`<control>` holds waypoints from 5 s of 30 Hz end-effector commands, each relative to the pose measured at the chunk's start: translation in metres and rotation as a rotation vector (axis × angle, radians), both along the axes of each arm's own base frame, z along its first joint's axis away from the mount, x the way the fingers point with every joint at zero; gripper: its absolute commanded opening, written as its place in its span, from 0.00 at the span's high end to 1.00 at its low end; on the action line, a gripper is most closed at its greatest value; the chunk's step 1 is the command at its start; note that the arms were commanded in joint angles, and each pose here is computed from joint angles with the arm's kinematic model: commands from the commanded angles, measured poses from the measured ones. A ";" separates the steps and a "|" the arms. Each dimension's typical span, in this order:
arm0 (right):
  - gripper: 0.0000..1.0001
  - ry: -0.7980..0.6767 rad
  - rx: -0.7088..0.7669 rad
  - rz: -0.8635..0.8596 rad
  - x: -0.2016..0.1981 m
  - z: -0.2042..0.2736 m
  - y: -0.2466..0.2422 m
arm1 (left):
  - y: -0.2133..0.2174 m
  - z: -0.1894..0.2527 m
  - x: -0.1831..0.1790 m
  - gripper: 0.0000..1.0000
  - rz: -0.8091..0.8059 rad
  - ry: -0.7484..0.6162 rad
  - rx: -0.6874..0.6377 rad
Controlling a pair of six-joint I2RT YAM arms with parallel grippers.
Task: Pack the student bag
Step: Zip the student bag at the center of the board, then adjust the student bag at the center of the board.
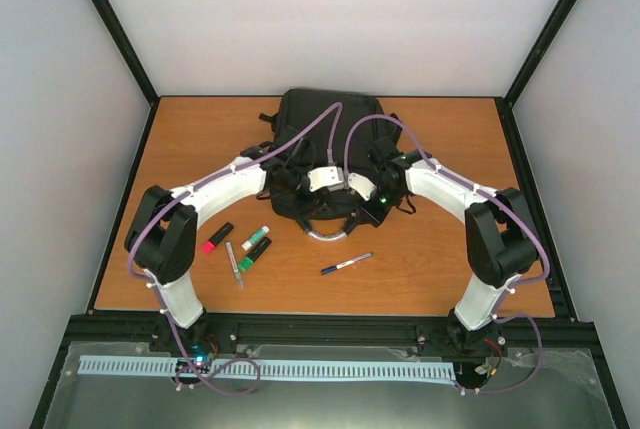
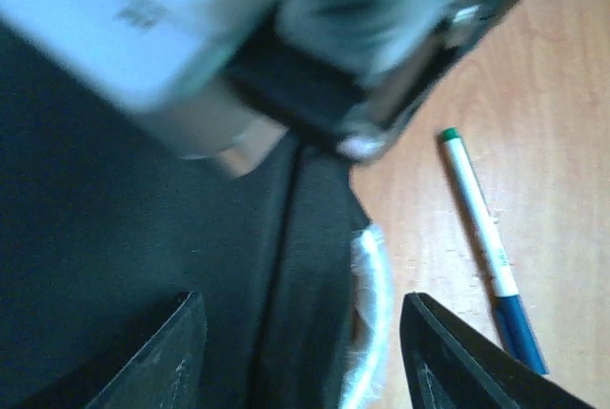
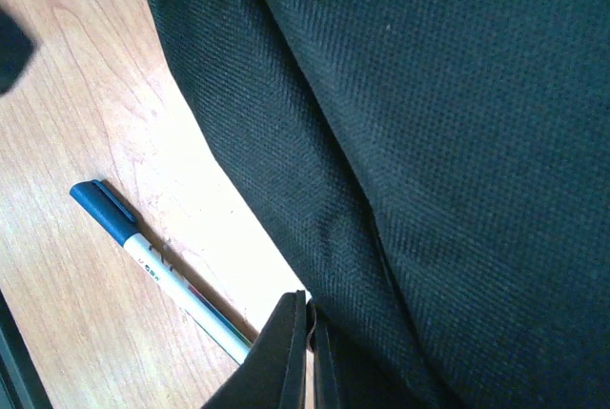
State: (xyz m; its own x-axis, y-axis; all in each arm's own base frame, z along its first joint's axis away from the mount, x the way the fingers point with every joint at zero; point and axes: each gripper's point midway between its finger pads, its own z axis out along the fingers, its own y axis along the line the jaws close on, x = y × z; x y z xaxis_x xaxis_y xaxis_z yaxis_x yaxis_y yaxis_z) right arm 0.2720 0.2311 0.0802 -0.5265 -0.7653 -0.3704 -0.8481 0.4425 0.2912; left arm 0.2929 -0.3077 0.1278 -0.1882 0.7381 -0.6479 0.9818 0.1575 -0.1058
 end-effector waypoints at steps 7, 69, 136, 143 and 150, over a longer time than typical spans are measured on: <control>0.97 -0.004 0.067 0.006 -0.005 0.016 0.008 | -0.011 -0.008 0.024 0.51 -0.026 -0.111 -0.028; 0.97 -0.120 -0.127 -0.248 0.124 -0.038 -0.118 | 0.018 0.003 -0.015 0.99 -0.117 -0.116 0.008; 0.00 -0.657 -0.043 -0.649 0.095 0.143 -0.165 | 0.295 0.052 0.201 0.00 1.489 0.280 -0.077; 0.00 -0.599 0.041 -0.461 0.069 0.139 -0.142 | 0.250 0.020 0.216 0.00 1.309 0.392 -0.156; 0.00 -0.580 0.099 -0.442 0.057 0.137 -0.137 | 0.197 0.023 0.241 0.00 1.117 0.452 -0.266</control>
